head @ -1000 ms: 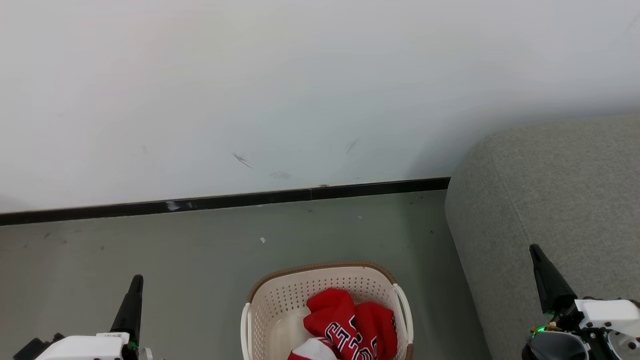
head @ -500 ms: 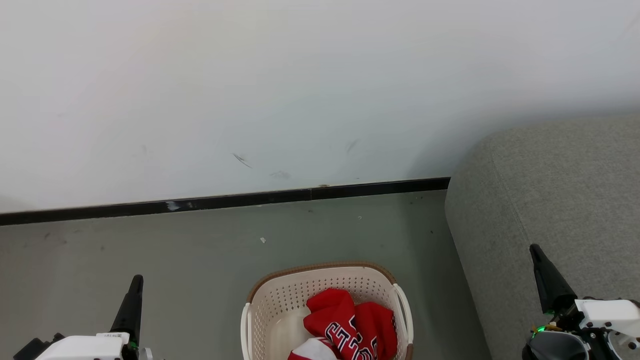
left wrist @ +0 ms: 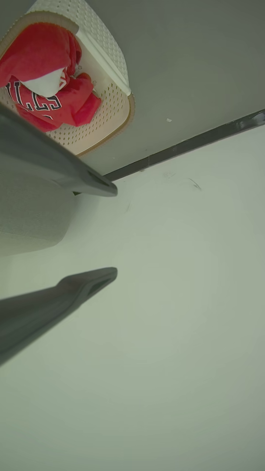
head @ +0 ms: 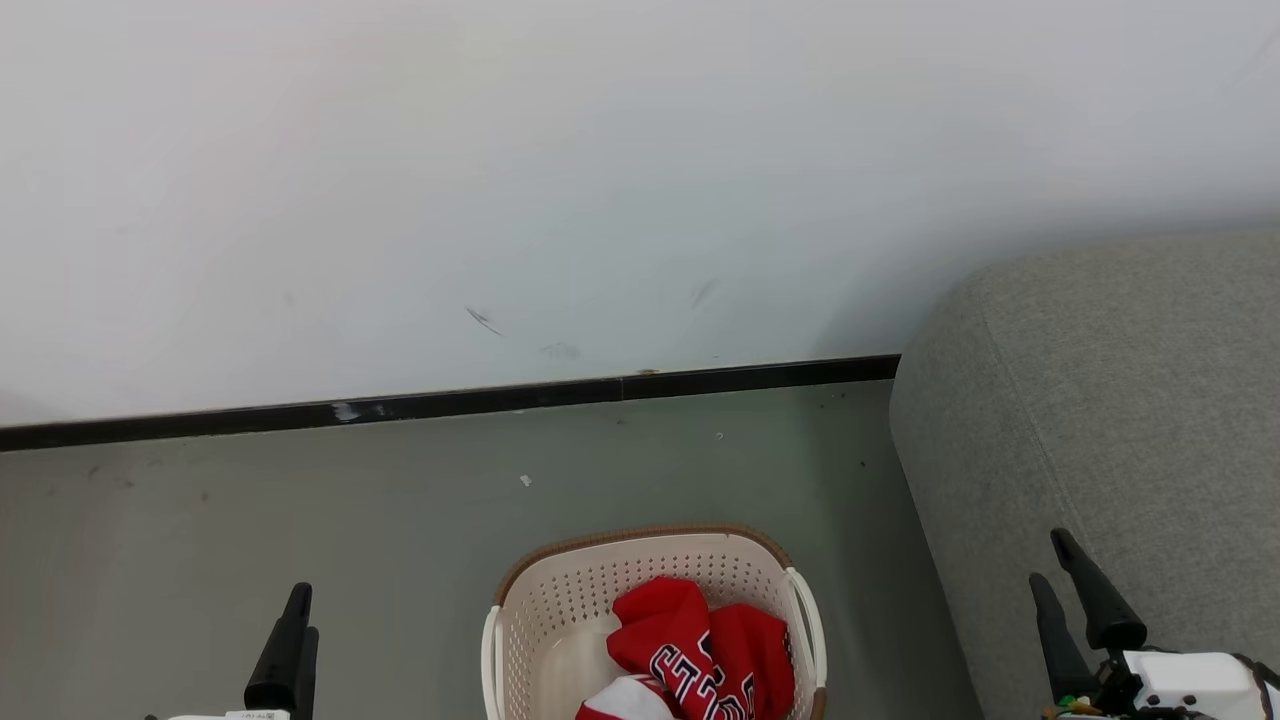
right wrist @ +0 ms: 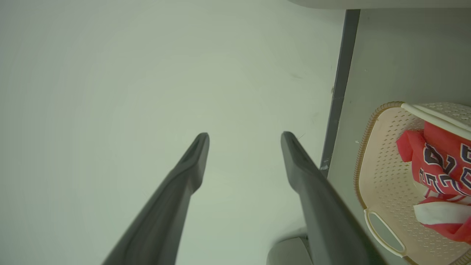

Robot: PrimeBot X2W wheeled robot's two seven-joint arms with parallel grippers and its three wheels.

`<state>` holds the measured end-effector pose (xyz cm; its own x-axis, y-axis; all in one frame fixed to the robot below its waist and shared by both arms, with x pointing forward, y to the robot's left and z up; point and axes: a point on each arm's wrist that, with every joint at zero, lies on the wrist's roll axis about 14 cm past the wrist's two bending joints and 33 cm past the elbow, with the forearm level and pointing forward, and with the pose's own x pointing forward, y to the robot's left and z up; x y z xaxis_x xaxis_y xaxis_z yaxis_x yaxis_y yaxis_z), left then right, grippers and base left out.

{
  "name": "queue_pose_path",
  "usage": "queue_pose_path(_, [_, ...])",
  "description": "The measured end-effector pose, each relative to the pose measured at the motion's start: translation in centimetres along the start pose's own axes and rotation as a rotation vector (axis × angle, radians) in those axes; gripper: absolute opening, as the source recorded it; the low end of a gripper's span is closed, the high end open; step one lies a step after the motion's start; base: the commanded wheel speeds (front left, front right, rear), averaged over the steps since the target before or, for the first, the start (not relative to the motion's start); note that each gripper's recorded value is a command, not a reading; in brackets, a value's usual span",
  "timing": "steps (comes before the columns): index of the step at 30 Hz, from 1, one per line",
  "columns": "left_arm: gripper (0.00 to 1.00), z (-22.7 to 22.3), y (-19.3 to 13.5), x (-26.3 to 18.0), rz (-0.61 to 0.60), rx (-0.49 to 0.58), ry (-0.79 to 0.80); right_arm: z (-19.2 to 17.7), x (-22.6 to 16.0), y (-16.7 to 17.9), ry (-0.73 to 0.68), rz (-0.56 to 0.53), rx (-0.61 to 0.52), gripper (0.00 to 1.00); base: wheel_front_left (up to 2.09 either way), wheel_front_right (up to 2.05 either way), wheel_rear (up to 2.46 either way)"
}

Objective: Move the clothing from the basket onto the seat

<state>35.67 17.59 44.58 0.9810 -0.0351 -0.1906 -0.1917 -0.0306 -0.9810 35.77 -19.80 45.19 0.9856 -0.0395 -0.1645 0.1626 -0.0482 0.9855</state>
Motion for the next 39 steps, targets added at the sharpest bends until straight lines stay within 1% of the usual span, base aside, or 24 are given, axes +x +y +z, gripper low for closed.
queue_pose_path(10, [1.00, -0.1, -0.7, 0.1, -0.020, 0.064, -0.013, -0.2, 0.1, 0.5, -0.005, 0.014, -0.092, 1.00, 0.00, 0.00, 0.00])
queue_pose_path(15, [1.00, -0.2, -1.3, 0.2, -0.035, 0.132, -0.012, -0.3, 0.2, 1.3, -0.006, 0.039, -0.182, 1.00, 0.00, 0.00, 0.00])
queue_pose_path(21, [1.00, -0.1, -1.6, 0.3, -0.038, 0.227, -0.016, -0.5, 0.3, 1.9, -0.007, 0.059, -0.305, 1.00, 0.00, 0.00, 0.00])
queue_pose_path(27, [1.00, -0.3, -2.1, 0.5, -0.045, 0.355, -0.011, -1.0, 0.4, 2.5, -0.001, 0.080, -0.432, 1.00, 0.00, 0.00, 0.00])
queue_pose_path(36, [1.00, -0.7, -2.9, 0.5, -0.060, 0.504, -0.015, -1.9, 0.4, 3.5, 0.007, 0.126, -0.611, 1.00, 0.00, 0.00, 0.00])
queue_pose_path(39, [1.00, -0.8, -3.3, 0.4, -0.069, 0.576, -0.024, -2.1, 0.4, 3.7, 0.006, 0.137, -0.670, 1.00, 0.00, 0.00, 0.00])
